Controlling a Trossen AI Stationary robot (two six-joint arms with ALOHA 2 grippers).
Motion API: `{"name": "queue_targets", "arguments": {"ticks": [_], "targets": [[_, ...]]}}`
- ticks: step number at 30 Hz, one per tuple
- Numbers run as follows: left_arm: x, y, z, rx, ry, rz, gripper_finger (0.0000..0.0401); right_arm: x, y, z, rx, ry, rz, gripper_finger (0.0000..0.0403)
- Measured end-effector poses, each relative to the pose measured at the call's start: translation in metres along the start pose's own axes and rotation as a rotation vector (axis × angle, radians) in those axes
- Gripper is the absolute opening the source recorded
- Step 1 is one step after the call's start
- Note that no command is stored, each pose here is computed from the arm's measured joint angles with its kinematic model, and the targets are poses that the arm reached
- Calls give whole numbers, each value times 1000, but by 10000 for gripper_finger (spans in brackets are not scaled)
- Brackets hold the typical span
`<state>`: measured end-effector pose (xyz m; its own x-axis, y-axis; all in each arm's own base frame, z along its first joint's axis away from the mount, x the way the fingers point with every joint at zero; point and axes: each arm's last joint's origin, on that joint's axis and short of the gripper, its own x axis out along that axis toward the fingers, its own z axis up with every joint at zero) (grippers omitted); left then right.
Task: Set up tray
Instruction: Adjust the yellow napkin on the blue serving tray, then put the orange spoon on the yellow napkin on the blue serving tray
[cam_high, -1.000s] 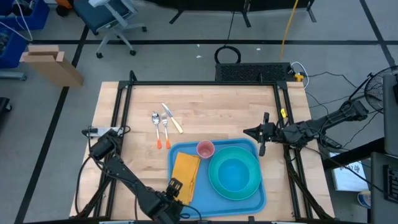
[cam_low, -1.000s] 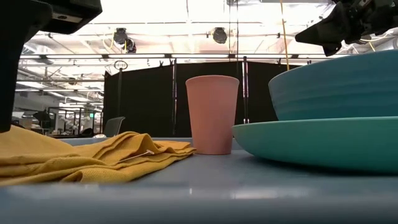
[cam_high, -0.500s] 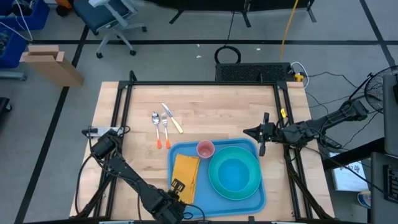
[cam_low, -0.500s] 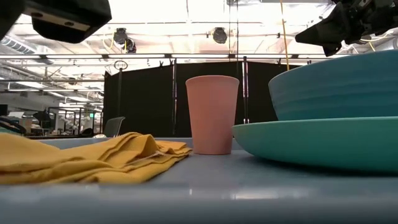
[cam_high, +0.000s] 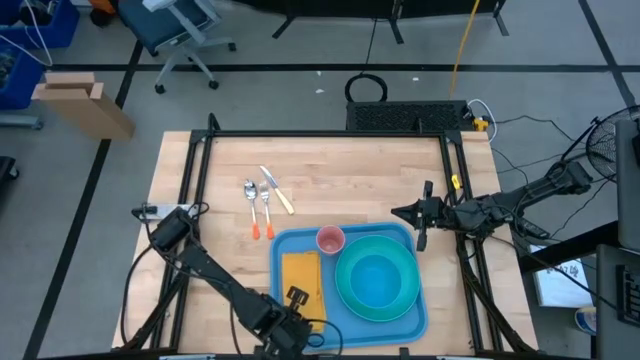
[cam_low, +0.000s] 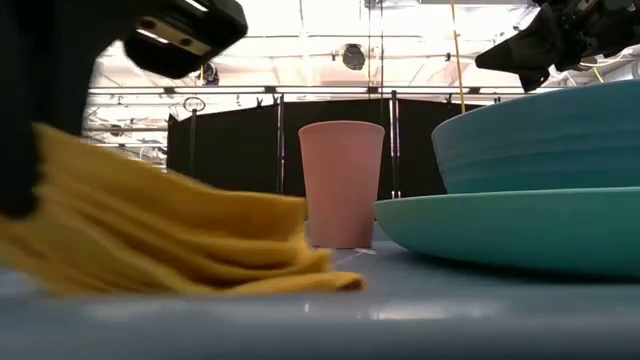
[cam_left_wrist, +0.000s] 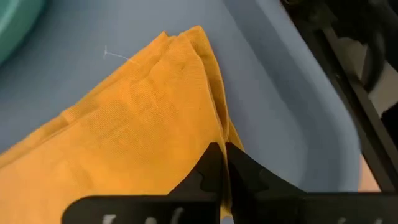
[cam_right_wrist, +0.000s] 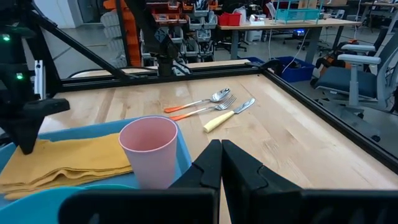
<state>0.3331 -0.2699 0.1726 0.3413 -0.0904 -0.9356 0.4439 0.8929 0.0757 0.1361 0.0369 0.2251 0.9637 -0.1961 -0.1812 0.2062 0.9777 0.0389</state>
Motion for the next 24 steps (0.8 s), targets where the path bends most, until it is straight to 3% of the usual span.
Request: {"name": "queue_targets", "arguments": {"ticks": [3,12,17,21,24], "targets": [[1,4,1,-9,-1,-15,16,1,1,-5,-6,15,31,0],[-2,3,1,8,13,-114,100,1,1,-7,-9,18,43,0],[-7,4,-3,31,52,-112,137,1,1,-7,-2,19,43,0],[-47,14,-17,64,150,-69,148,1,1,-7,0,19,43,0],[-90,27,-31,72,188,66,141,1,1,-7,4,19,43,0]]}}
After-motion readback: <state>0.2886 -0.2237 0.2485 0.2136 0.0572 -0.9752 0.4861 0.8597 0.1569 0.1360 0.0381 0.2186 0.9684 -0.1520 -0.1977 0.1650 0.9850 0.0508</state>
